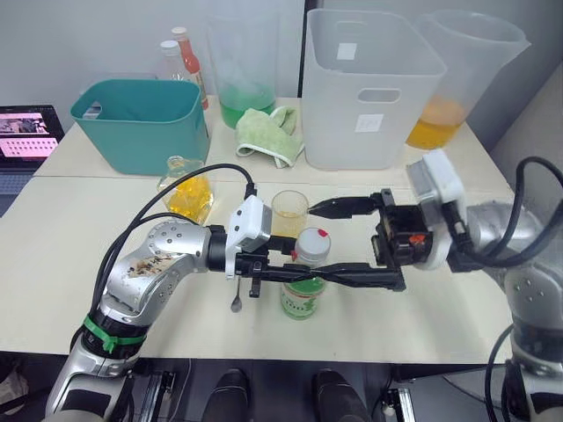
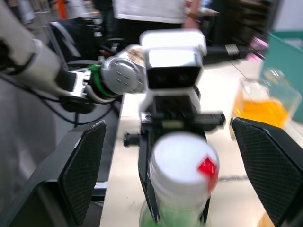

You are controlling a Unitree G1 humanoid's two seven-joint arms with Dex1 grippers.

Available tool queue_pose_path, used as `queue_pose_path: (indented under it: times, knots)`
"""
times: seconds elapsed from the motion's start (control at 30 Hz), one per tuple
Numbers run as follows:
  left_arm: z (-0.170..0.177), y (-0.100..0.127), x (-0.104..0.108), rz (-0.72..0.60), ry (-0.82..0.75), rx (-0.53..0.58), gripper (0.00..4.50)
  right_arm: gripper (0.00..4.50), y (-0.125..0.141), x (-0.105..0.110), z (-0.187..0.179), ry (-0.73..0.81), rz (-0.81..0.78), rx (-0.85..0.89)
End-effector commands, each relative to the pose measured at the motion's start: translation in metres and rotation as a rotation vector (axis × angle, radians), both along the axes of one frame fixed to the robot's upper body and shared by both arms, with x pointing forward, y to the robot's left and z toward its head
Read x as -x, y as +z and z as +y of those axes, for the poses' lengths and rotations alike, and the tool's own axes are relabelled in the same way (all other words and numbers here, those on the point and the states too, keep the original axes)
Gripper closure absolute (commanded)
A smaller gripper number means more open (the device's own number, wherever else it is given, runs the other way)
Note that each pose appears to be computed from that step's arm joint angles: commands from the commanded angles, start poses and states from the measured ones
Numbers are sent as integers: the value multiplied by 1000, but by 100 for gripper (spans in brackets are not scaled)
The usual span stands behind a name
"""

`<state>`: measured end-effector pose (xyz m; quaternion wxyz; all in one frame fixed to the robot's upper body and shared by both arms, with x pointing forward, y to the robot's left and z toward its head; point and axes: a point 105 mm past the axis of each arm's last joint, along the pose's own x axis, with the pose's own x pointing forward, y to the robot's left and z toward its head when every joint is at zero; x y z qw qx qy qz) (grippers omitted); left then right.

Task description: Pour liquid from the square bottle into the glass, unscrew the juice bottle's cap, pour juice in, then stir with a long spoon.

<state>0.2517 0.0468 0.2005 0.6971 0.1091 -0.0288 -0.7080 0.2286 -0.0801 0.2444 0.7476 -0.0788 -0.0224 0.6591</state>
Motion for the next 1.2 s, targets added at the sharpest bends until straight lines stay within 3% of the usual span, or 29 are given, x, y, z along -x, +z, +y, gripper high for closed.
queue_pose_path:
  times: [0.03,0.2,0.5,0.77,0.9,1.07,1.2]
  knots:
    - [-4,7,2,-38,-23,15,326,5,10,-2,-4,-120,-60,-8]
    - [-6,7,2,-35,-31,18,326,5,9,-4,-1,-172,-39,-25]
    - [-6,7,1,-41,-26,21,326,286,7,3,6,-117,-7,-12]
    - [-2,7,2,-52,8,16,326,289,-4,-3,7,12,-18,100]
    - [1,8,2,-56,20,12,326,291,-3,2,9,212,-95,137]
    - [2,8,4,-66,19,-4,326,447,-2,-4,1,430,-129,211]
    - [3,9,4,-77,33,-14,326,447,6,-15,-1,487,-146,236]
